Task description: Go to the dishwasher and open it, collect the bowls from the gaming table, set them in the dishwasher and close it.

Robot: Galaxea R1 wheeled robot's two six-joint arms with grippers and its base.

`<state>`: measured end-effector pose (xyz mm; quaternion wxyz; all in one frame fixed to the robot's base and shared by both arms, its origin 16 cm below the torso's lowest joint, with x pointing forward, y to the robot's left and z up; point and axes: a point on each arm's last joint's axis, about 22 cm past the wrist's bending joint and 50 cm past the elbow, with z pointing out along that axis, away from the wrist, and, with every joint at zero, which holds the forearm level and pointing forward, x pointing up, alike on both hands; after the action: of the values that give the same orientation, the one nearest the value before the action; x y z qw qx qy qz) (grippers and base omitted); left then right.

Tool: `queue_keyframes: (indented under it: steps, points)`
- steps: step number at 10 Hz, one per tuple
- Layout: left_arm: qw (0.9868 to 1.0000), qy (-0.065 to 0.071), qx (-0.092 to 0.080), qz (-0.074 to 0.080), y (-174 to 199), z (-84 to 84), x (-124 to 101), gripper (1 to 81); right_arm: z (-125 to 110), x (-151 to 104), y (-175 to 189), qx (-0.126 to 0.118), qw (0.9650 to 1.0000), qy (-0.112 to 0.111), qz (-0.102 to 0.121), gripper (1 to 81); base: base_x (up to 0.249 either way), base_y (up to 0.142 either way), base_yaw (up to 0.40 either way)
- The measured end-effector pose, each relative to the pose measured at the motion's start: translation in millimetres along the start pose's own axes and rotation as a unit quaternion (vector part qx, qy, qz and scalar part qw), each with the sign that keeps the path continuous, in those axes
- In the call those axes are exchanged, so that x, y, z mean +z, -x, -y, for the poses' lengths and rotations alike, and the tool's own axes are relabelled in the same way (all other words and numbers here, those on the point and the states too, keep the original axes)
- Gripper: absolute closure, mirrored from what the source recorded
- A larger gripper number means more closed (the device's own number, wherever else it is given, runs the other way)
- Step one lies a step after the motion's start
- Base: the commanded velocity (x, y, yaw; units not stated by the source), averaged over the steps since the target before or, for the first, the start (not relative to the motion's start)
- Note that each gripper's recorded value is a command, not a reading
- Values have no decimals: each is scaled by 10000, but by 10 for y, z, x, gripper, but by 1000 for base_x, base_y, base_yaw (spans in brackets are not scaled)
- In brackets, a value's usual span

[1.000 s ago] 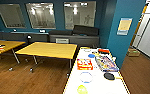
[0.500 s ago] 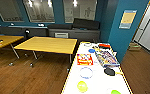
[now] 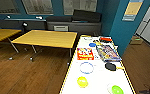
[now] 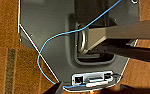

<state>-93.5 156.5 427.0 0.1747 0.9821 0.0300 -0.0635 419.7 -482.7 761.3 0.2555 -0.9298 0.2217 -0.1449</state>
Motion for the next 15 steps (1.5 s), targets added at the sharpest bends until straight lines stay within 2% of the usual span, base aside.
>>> queue_keyframes:
  steps: [4,8,10,12,15]
  points:
    - [9996,-13,-114,255,187,11,-2,10,-102,426,105,137,9994,83,314,10,0,0,0]
    - [9996,-14,-124,249,181,13,-1,10,64,516,-126,215,9996,-39,152,10,0,0,0]
    - [9996,-17,-124,253,178,16,-2,10,162,705,-109,317,9992,-117,216,10,0,0,0]
    - [9996,-14,-125,249,176,13,-1,10,92,842,-180,431,9989,-33,154,10,0,0,0]
    - [9996,-12,-125,257,181,9,0,10,-10,1067,-127,624,9978,80,200,10,0,0,0]
